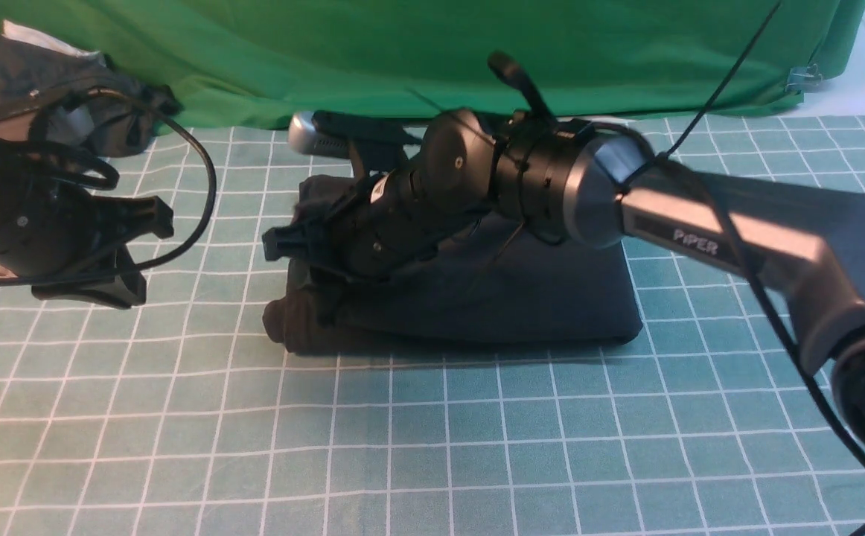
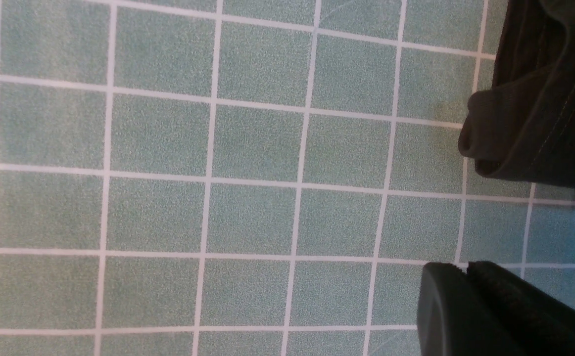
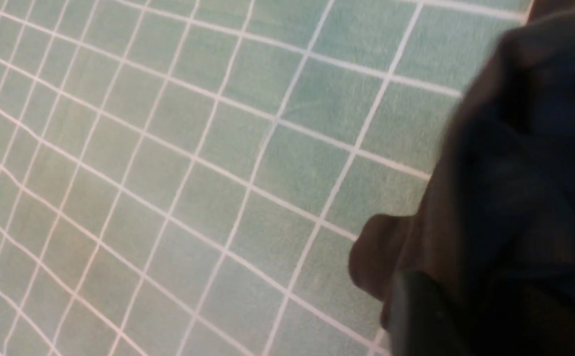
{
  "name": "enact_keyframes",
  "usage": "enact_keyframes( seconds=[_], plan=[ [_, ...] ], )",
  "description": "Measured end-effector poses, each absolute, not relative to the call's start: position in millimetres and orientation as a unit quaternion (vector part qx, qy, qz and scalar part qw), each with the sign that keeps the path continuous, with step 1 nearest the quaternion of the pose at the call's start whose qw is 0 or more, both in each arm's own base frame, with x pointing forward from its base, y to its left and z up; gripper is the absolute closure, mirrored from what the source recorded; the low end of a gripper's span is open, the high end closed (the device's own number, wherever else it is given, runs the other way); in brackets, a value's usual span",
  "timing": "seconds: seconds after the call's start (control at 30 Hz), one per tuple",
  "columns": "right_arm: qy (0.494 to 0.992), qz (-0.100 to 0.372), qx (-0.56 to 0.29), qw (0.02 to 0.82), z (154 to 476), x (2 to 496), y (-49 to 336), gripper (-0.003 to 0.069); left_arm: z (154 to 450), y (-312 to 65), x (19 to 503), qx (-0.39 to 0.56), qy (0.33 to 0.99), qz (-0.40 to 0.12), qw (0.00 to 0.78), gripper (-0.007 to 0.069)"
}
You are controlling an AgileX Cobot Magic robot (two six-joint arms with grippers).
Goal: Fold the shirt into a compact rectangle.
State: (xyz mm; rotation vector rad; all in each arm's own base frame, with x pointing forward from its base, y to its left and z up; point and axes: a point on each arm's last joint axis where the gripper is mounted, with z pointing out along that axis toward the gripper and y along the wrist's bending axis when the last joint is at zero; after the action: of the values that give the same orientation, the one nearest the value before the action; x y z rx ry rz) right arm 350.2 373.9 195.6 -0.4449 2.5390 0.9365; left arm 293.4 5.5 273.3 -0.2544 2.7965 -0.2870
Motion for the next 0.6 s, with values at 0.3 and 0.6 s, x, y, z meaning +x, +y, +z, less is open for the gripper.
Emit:
enact_keyframes(
  seconds=[0.3,0.6],
  plan=[
    [0.887,0.298,-0.288,0.203,247.2,354.8,351.1,0.0225,273.5,5.6,294.2,-0.09,0.977,-0.1,0.163,0.0618],
    [0.903,0.132,-0.321,0.252,323.0,383.9,249.4,0.0571,279.4,-16.4,300.9,-0.076,0.962,-0.176,0.196,0.0618]
  ],
)
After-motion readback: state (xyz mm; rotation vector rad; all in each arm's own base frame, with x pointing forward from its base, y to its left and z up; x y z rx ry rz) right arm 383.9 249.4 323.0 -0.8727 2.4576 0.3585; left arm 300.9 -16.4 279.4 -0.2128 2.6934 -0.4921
